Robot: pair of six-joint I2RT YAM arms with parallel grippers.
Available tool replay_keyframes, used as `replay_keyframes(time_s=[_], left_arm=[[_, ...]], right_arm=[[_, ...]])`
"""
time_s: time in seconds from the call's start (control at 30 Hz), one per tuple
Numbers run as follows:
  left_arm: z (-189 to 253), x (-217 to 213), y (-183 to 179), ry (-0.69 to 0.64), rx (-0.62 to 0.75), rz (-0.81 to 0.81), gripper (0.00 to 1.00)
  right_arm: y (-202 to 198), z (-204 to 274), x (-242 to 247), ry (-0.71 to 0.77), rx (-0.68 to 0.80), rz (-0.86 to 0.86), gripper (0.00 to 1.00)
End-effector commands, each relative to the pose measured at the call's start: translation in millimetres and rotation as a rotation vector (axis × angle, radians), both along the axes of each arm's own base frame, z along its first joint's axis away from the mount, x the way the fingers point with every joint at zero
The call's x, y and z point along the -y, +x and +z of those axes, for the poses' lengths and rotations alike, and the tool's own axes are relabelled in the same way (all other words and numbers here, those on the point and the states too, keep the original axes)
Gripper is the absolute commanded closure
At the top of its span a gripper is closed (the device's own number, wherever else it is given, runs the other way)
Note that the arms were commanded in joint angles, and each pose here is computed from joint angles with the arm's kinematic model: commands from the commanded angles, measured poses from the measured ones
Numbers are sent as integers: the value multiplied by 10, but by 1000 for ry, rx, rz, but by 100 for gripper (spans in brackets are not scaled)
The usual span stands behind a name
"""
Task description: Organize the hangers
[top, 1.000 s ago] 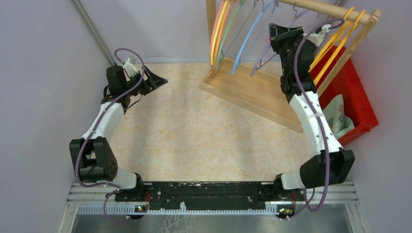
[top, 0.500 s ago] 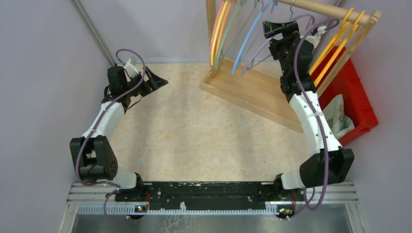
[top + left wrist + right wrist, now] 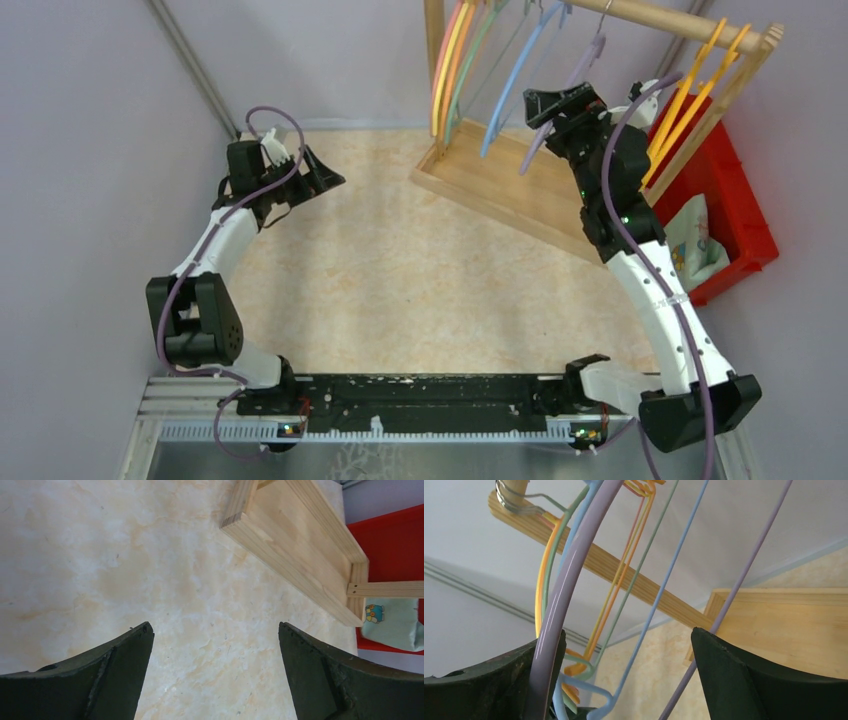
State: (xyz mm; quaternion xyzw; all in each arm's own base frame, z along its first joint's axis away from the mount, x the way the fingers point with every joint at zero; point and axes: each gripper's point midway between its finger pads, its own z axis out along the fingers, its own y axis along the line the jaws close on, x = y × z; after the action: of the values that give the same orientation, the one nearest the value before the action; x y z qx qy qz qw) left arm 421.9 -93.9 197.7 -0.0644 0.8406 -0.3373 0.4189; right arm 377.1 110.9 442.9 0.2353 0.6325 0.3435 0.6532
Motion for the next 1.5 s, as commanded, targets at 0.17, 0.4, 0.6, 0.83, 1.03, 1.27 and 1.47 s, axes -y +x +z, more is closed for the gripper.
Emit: replay_keyframes(time_s=[0.17, 0.4, 0.6, 0.83, 1.03, 1.27, 1.47], left_arm=[[-305, -81, -105, 131, -50, 17, 0], [-435, 40, -186, 163, -69, -14, 0], [-501, 82, -180, 166, -79, -24, 0], [-505, 149, -158, 148, -73, -22, 0], [-513, 174, -173, 140, -72, -14, 0], [-522, 182, -212, 141, -74, -18, 0], [-550, 145, -276, 160, -74, -14, 0]], right_arm=[[-530, -798, 70, -337, -221, 28, 3], [-800, -929, 246, -489, -267, 5, 2], [-905, -822, 364, -515, -244, -32, 1], [-848, -576, 355, -503, -175, -49, 1], [-696, -319, 245, -475, -115, -35, 1], [-483, 3, 128, -369, -26, -50, 1], [-403, 110, 146, -354, -17, -79, 1]])
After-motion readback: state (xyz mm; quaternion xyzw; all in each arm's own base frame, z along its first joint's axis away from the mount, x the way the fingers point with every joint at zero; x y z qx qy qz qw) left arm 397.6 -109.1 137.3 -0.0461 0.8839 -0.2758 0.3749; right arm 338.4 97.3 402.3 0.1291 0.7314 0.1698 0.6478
